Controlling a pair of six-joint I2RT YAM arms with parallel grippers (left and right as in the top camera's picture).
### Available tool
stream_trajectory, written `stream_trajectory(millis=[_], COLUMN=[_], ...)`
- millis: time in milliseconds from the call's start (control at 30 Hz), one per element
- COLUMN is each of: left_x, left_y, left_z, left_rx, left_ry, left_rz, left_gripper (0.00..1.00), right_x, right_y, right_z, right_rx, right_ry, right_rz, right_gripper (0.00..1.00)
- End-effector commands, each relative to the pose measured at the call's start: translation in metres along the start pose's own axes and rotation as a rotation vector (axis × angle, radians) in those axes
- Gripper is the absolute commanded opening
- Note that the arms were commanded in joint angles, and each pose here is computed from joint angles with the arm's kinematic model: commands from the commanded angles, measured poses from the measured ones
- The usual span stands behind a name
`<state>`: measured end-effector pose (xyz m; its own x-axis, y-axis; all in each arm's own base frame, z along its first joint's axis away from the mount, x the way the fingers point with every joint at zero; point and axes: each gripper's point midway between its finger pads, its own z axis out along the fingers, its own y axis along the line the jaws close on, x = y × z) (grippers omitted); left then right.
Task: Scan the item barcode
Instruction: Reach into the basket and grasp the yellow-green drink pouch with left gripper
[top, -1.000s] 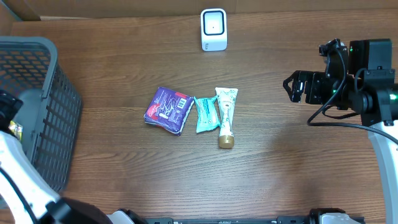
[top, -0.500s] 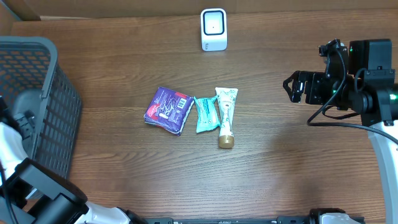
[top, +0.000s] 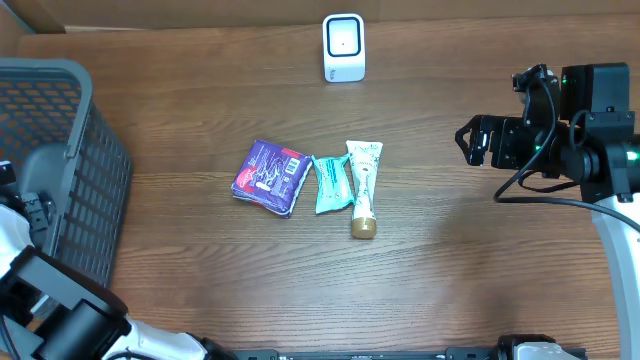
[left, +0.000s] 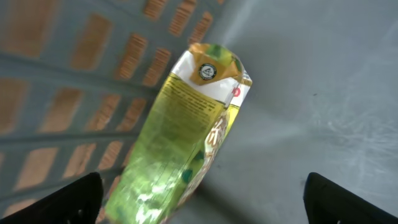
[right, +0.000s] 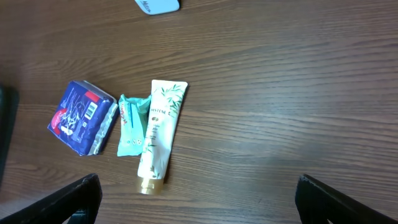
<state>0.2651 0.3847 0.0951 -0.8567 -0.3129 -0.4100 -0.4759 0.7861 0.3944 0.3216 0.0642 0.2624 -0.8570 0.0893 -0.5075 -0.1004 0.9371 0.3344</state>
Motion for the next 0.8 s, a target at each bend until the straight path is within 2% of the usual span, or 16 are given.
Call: stream_trajectory(millis=[0, 233, 400, 467, 600, 633, 667, 767], left_x=[0.009, 0.017, 0.025, 0.025, 0.025, 0.024, 0.024, 0.024], left_y=[0.001, -0.003, -0.008, -0.009, -0.009, -0.010, -0.011, -0.016], left_z=[0.015, 0.034, 0.044, 0.045, 0.045, 0.045, 0.045, 0.044], left_rx=[-0.022, -0.017, -0.004, -0.003, -0.003, -0.002, 0.000, 0.008], left_ry=[0.041, 0.066, 0.095, 0.096, 0.095, 0.096, 0.096, 0.102], left_rz=[0.038, 0.041, 0.045, 0.046, 0.038, 0.031, 0.023, 0.014], left_gripper=[0.90, 0.86, 0.76, 0.63, 0.16, 0.09, 0.04, 0.04], right_x=[-0.008, -0.007, -0.006, -0.006, -0.006, -0.006, -0.006, -0.006], right_y=[0.003, 0.002, 0.002, 0.002, 0.002, 0.002, 0.002, 0.002], right_z=[-0.007, -0.007, -0.007, -0.007, -0.007, -0.007, -0.007, -0.007], right_rx=[-0.006, -0.005, -0.005, -0.005, -0.005, -0.005, -0.005, -0.005], right_ry=[-0.027, -0.023, -0.022, -0.021, -0.022, -0.022, -0.022, -0.021], right_rz=[-0.006, -0.004, -0.004, -0.003, 0.000, 0.000, 0.000, 0.000], right_gripper=[1.00, 1.00, 1.00, 1.00, 1.00, 1.00, 1.00, 1.00])
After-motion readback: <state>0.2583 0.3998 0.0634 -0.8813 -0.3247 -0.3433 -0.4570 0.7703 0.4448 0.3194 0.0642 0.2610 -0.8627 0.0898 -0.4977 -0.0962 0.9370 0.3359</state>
